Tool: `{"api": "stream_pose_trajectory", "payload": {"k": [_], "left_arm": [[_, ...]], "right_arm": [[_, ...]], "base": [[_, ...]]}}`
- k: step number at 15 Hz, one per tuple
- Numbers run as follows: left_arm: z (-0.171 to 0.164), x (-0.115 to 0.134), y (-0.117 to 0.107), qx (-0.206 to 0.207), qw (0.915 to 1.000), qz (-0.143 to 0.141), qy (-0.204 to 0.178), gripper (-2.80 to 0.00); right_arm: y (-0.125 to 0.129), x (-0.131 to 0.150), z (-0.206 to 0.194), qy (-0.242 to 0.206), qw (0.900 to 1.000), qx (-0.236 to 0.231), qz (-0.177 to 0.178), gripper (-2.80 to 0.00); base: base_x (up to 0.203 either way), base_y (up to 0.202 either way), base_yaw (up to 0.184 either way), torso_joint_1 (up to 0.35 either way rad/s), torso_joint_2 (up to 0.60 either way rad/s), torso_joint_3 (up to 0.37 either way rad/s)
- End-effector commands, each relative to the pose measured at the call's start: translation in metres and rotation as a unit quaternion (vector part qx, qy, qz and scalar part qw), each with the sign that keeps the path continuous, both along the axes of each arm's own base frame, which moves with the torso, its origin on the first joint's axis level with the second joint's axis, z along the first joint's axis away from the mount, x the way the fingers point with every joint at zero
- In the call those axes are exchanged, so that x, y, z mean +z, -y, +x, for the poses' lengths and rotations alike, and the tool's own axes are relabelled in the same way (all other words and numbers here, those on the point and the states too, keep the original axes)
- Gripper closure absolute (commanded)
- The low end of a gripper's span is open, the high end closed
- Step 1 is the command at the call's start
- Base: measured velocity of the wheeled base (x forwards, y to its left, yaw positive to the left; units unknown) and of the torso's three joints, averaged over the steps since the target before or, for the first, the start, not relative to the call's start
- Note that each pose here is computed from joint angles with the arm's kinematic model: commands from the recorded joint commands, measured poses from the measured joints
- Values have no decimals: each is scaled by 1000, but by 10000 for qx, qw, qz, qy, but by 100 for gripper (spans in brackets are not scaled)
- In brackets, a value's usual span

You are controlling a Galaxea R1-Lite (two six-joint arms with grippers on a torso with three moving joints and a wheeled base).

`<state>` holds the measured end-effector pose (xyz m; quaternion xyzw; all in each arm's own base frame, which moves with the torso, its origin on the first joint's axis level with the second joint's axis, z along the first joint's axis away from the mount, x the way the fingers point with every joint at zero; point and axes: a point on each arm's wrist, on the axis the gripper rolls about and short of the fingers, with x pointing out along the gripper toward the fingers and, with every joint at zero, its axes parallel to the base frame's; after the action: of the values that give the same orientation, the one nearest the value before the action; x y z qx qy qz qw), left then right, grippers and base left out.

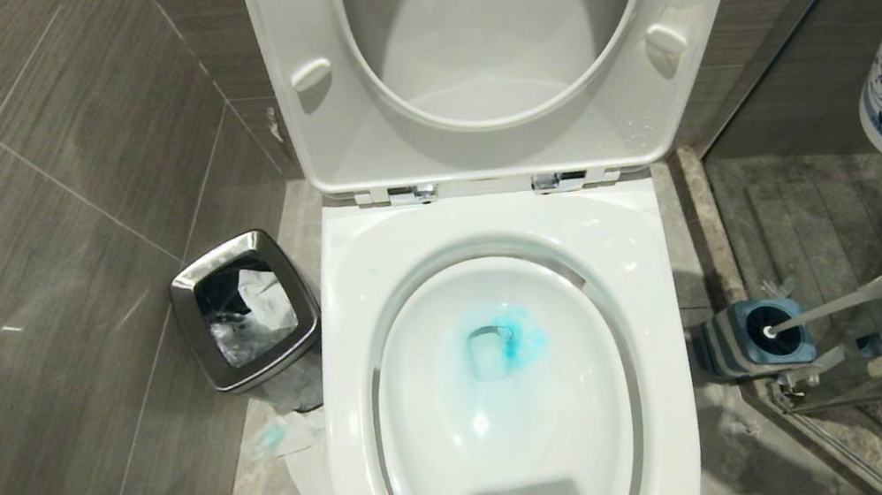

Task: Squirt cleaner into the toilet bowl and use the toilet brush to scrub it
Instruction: Place the cleaning agent on the floor

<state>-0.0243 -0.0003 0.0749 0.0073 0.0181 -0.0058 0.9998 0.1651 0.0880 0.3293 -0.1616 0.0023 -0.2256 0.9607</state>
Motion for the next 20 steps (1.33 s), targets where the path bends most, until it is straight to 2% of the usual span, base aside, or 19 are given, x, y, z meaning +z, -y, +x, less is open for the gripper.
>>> {"api": "stream_pose_trajectory", "payload": {"k": [1, 7, 12, 15, 17, 20], "left_arm": [[0, 0, 0, 8, 10000, 2, -2, 0], [0, 0, 0, 5, 10000, 2, -2, 0], [0, 0, 0, 3, 10000, 2, -2, 0], [0, 0, 0, 2, 10000, 2, -2, 0], [0, 0, 0, 9, 10000, 2, -2, 0], [0, 0, 0, -5, 10000, 2, -2, 0]], "right_arm": [[4, -8, 9, 8, 9998, 148, 141, 0], [11, -22, 29, 70, 9926, 936, 764, 0], [38, -41, 41, -311, 9794, 1616, 1166, 0], [59, -57, 52, -625, 9730, 1820, 1271, 0], [63, -68, 60, -839, 9683, 1950, 1317, 0], [64, -79, 76, -903, 9672, 1969, 1330, 0]], "base": [[0, 0, 0, 0, 0, 0], [0, 0, 0, 0, 0, 0], [0, 0, 0, 0, 0, 0], [0, 0, 0, 0, 0, 0], [0, 0, 0, 0, 0, 0], [0, 0, 0, 0, 0, 0]]}}
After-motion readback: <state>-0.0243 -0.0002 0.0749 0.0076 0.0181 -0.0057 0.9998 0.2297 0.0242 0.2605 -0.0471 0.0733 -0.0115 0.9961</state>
